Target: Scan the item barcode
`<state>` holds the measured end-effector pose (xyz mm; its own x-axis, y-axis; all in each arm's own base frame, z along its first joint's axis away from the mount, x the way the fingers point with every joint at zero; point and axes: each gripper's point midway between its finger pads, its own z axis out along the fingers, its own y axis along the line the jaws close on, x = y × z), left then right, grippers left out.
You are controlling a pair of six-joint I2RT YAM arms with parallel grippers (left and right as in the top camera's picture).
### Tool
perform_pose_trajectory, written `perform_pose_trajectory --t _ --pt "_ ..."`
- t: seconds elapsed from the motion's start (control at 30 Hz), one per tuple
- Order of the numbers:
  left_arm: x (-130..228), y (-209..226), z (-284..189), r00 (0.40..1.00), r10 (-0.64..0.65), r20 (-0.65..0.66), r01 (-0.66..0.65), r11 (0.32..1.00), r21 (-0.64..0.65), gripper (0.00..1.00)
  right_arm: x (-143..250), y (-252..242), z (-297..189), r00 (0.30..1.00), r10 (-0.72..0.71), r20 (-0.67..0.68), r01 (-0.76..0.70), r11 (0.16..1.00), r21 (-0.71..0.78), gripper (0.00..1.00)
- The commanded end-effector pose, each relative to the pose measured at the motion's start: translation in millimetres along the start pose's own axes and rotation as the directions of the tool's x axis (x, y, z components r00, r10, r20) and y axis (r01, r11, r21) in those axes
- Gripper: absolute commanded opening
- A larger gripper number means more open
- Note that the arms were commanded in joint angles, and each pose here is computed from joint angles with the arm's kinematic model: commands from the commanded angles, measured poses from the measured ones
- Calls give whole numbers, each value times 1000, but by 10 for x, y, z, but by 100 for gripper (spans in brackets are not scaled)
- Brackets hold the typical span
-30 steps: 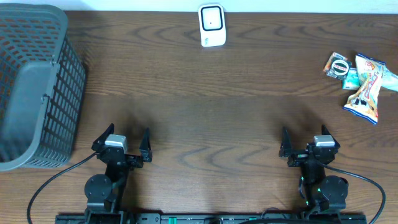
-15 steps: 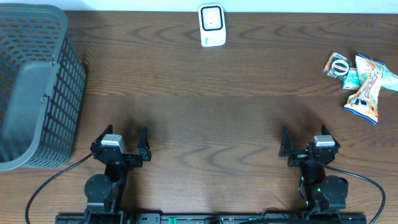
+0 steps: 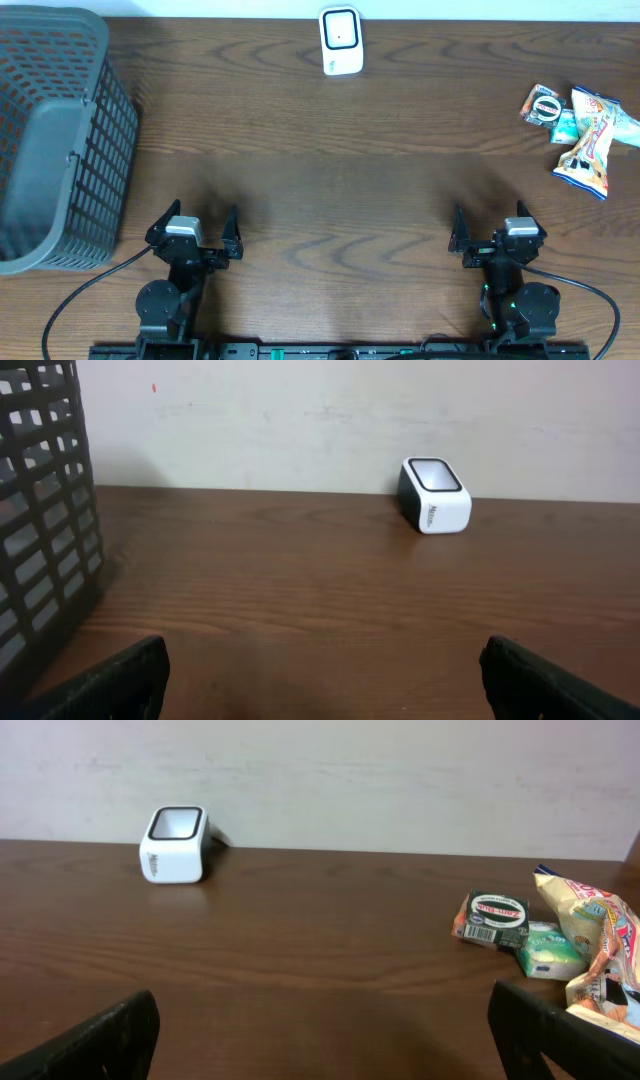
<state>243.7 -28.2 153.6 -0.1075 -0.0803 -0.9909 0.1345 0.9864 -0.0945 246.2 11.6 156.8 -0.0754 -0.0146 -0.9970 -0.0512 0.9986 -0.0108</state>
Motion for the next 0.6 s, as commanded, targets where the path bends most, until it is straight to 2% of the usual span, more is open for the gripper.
perform_pose_trajectory --t 0.0,0.57 --pt "150 -28 0 998 21 -51 -20 1000 19 98 7 9 -2 1000 6 -1 -6 1000 -2 99" --pt "140 -29 0 999 18 -47 -17 1000 19 98 7 9 -2 1000 6 -1 -6 1000 -2 99"
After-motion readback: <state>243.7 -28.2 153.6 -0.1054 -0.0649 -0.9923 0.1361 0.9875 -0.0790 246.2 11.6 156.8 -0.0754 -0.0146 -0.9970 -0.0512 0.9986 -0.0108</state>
